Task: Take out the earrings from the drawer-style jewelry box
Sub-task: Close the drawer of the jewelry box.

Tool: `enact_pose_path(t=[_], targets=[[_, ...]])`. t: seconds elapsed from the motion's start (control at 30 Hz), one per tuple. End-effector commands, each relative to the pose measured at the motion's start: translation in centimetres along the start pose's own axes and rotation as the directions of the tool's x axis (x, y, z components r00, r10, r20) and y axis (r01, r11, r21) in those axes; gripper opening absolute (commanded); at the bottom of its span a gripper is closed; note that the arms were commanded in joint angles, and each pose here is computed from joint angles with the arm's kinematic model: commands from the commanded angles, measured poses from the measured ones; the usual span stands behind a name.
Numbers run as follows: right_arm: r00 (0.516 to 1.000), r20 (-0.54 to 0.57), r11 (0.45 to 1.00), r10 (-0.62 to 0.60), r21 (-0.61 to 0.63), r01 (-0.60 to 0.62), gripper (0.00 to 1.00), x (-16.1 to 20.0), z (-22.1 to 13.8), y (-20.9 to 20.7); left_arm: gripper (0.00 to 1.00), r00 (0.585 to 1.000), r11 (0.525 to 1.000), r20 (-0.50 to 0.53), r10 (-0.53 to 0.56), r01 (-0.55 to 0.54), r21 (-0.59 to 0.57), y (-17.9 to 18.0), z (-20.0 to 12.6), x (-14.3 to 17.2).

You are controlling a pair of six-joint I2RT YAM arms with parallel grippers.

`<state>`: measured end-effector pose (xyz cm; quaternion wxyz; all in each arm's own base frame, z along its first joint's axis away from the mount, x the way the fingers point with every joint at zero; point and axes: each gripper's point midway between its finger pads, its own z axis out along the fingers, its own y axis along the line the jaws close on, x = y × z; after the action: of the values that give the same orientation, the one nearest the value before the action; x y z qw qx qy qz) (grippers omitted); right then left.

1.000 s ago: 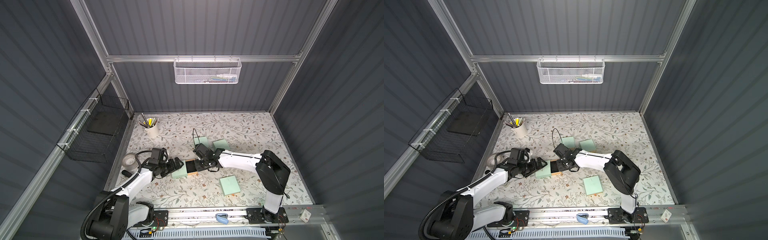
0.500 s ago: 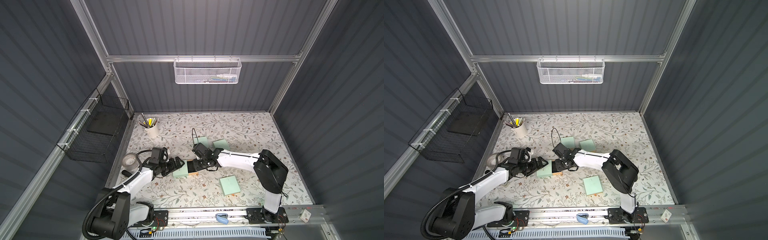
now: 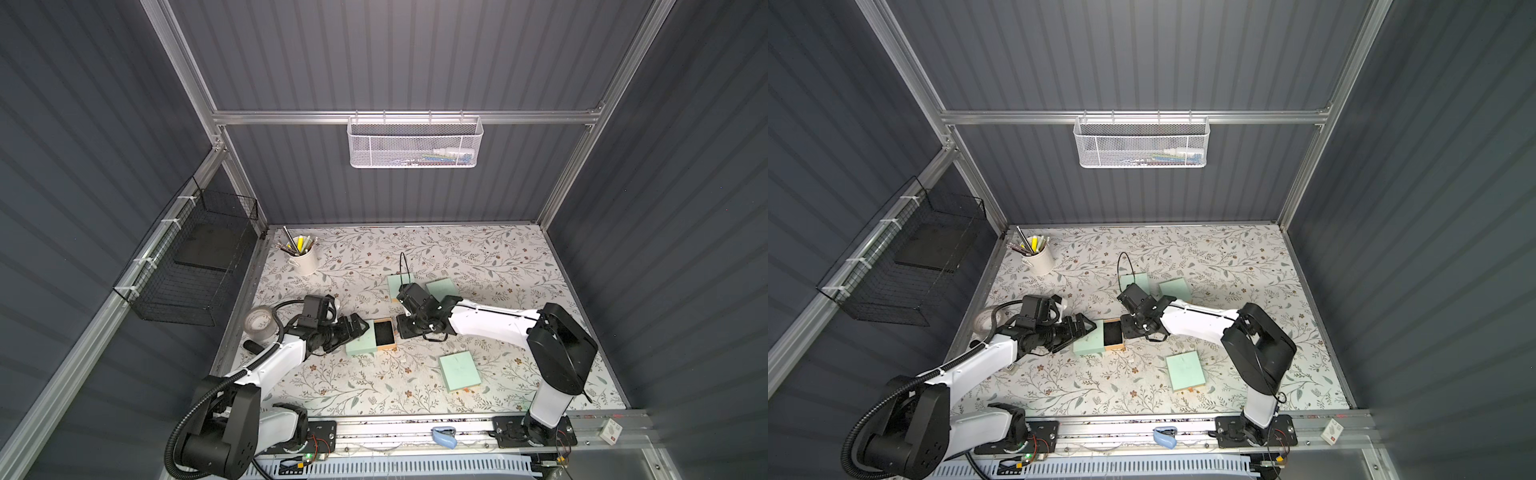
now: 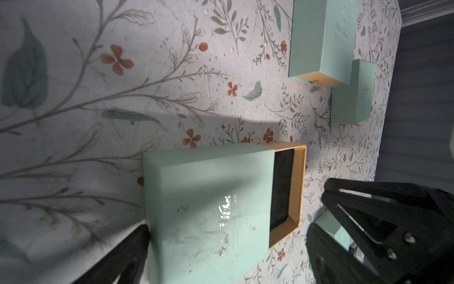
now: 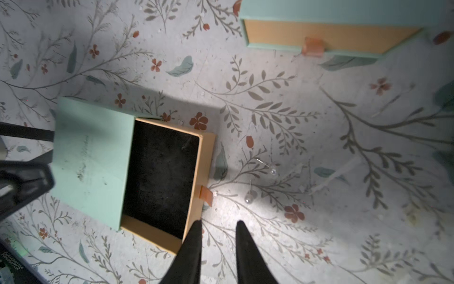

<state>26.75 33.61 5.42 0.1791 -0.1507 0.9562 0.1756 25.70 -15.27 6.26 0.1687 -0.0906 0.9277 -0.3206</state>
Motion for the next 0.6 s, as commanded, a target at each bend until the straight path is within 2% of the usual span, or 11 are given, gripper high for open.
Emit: enact_pose_path(t=[0.0, 0.57], targets=[[1.000, -0.020, 1.000, -0.002, 0.020, 0.003, 0.26, 0.0, 0.9, -0.1, 1.00, 1.000, 1.000, -0.005, 0.007, -0.007, 0.011, -0.3, -0.2, 0.0], [0.999, -0.042, 0.999, -0.030, -0.018, 0.029, 0.24, -0.4, 2.1, 1.6, 1.00, 1.000, 0.999, -0.020, 0.000, 0.001, 0.045, -0.7, 0.5, -0.1]])
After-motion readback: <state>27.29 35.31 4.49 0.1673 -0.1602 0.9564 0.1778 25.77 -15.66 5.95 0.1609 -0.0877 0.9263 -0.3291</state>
